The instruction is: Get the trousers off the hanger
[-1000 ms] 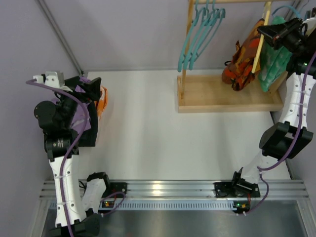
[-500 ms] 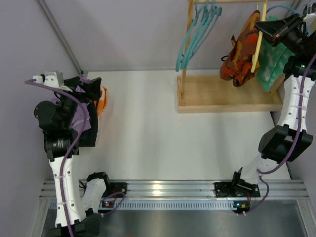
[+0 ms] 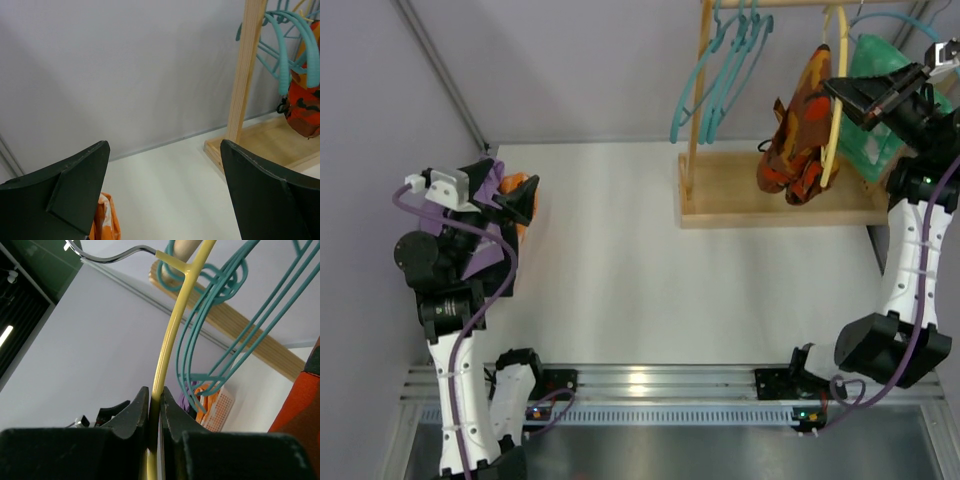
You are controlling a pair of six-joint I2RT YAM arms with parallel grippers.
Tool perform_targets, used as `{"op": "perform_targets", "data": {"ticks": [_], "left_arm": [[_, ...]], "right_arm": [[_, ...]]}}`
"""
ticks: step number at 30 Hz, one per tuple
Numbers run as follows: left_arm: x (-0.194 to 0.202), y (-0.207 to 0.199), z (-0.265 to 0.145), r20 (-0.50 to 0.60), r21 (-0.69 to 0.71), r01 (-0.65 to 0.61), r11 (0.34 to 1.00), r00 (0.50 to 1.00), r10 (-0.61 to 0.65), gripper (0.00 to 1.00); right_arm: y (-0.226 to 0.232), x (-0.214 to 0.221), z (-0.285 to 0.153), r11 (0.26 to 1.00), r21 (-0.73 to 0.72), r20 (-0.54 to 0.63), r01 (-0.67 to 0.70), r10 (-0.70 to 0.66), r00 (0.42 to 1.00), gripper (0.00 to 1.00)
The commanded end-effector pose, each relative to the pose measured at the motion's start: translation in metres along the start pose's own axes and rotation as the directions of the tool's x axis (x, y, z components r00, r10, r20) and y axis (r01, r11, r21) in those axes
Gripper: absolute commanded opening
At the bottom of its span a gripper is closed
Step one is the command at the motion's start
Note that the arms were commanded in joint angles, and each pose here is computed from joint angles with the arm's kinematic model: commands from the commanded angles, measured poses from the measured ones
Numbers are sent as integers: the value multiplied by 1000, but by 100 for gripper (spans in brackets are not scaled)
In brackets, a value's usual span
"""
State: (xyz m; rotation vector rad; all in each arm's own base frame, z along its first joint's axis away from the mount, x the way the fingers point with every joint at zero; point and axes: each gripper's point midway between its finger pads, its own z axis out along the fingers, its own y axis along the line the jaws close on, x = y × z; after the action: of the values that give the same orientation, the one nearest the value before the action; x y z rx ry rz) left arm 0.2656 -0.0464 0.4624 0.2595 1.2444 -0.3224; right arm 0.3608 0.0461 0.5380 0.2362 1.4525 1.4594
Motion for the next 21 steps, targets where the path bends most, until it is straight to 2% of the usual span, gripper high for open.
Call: {"op": "perform_targets", "data": {"ticks": [1,5,11,12,14,16,17,21], "left_arm": [[-9,-28,-8,100,155,-162,975,984,147,98],[-1,-47,-11,111,236,-178,955,982,156,98],[14,-86,0,190,353,-314,881,946,261,95],[15,-104,2,234,396,-362,844,929,288,95],[24,-115,15,233,410,-374,832,925,300,93],[30,-146,32,244,476,-371,797,927,285,92],[33,-148,43,221,454,-361,814,931,290,91],[38,-228,51,254,554,-365,749,930,265,87]], "right_arm": [[96,32,-24,927,-201,58,317,-312,948,0],[96,52,-36,940,-195,39,280,-278,960,0],[96,79,-52,957,-168,17,235,-236,972,0],[99,84,-55,956,-171,15,239,-240,971,0],[99,89,-58,960,-159,5,231,-233,973,0],[102,96,-62,959,-150,6,239,-241,971,0],[99,97,-63,965,-137,3,226,-227,974,0],[99,106,-70,973,-100,5,208,-208,978,0]]}}
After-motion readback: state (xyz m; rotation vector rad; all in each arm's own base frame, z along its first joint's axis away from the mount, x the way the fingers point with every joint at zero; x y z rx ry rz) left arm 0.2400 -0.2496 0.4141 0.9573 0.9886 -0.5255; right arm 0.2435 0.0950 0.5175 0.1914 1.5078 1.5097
